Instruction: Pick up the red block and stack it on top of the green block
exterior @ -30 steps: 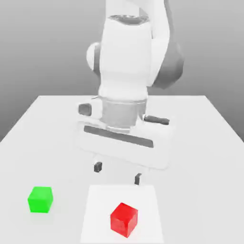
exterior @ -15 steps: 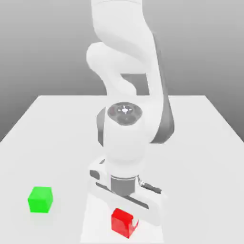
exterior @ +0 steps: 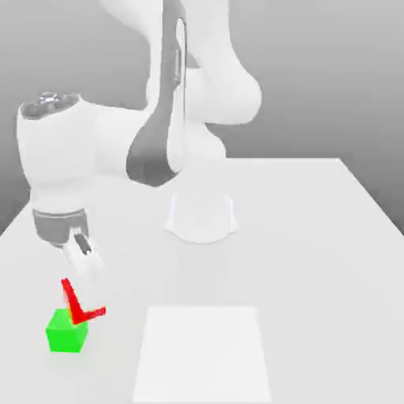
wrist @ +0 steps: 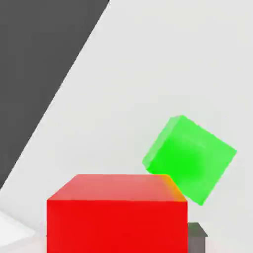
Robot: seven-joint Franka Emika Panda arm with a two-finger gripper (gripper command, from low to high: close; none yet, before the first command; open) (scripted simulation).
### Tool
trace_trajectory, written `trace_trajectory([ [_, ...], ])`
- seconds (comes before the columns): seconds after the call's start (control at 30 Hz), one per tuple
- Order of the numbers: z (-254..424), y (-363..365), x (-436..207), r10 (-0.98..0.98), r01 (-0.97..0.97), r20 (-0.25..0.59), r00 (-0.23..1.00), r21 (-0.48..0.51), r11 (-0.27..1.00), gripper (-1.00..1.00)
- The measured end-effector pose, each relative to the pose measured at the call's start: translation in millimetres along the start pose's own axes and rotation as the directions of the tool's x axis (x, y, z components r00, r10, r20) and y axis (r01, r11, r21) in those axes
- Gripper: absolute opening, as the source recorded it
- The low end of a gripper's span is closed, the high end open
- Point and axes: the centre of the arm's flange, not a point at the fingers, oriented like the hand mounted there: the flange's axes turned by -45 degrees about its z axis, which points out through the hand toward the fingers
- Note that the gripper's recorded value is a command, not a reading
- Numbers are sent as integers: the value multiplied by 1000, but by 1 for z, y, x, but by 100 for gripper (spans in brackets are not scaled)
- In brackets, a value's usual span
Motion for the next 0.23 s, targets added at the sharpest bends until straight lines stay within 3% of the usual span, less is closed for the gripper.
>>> trace_trajectory([
  [0.13, 42, -1, -1, 1, -1, 0, 1000, 0, 1000, -100],
  [0.17, 51, -1, -2, 0, 0, 1, 1000, 0, 1000, 100],
  [0.23, 51, -1, -2, 0, 0, 1, 1000, 0, 1000, 100],
])
